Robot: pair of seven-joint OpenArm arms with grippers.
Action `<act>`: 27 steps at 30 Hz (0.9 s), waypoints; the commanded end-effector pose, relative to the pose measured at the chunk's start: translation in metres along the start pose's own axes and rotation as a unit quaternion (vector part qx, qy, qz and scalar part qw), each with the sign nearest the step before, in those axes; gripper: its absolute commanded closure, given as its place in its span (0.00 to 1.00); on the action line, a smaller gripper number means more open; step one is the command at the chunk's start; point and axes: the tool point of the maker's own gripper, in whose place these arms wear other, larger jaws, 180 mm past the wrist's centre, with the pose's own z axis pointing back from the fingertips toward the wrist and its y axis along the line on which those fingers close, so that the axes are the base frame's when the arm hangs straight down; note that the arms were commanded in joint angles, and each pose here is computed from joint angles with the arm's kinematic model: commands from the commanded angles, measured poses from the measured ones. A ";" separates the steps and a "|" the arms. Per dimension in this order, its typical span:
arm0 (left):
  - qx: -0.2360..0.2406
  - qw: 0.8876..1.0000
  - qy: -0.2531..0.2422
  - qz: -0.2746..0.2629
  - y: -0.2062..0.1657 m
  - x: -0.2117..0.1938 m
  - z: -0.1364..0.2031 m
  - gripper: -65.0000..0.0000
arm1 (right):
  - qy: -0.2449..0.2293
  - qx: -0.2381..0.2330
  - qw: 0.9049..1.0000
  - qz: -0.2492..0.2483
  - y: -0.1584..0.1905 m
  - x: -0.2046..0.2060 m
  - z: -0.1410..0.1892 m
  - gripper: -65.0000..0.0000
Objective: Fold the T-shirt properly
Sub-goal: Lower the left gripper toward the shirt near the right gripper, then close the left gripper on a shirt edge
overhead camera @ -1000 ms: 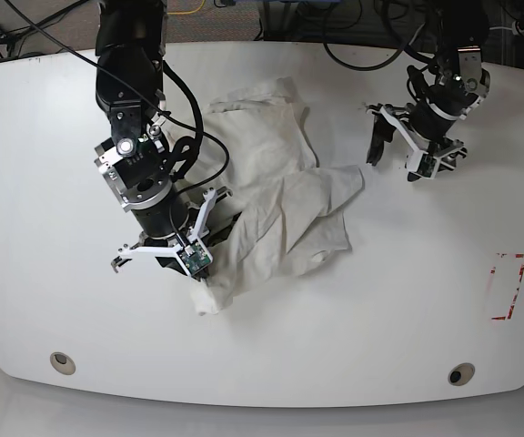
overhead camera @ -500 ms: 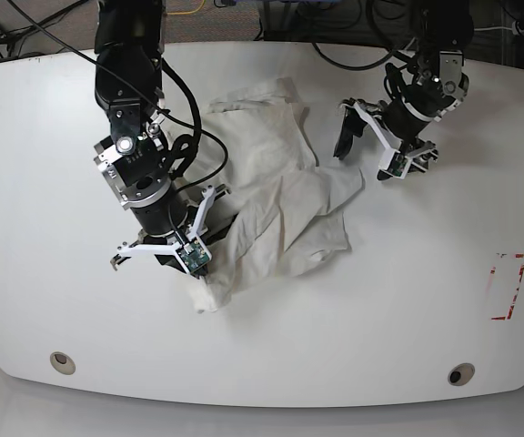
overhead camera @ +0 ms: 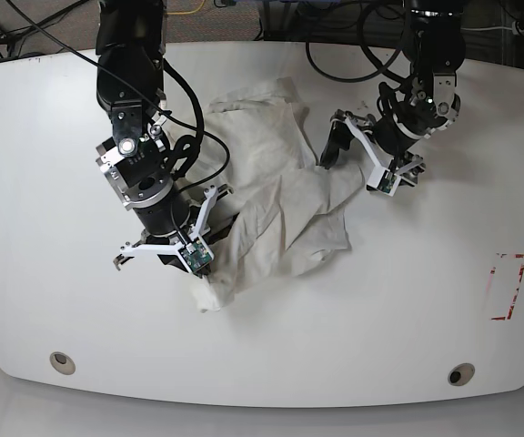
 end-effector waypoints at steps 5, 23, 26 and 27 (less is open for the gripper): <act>-0.033 0.998 -0.013 0.051 -0.007 0.006 -0.023 0.17 | -0.034 -0.011 0.999 0.001 -0.007 0.018 0.005 1.00; -0.051 0.998 -0.012 0.040 -0.026 0.004 -0.028 0.23 | -0.030 -0.010 0.999 0.000 -0.007 0.015 0.004 1.00; -0.051 0.998 -0.012 0.039 -0.027 0.004 -0.028 0.22 | -0.031 -0.010 0.999 0.000 -0.007 0.016 0.004 1.00; -0.051 0.998 -0.012 0.039 -0.028 0.004 -0.028 0.21 | -0.032 -0.009 0.999 0.000 -0.006 0.016 0.004 1.00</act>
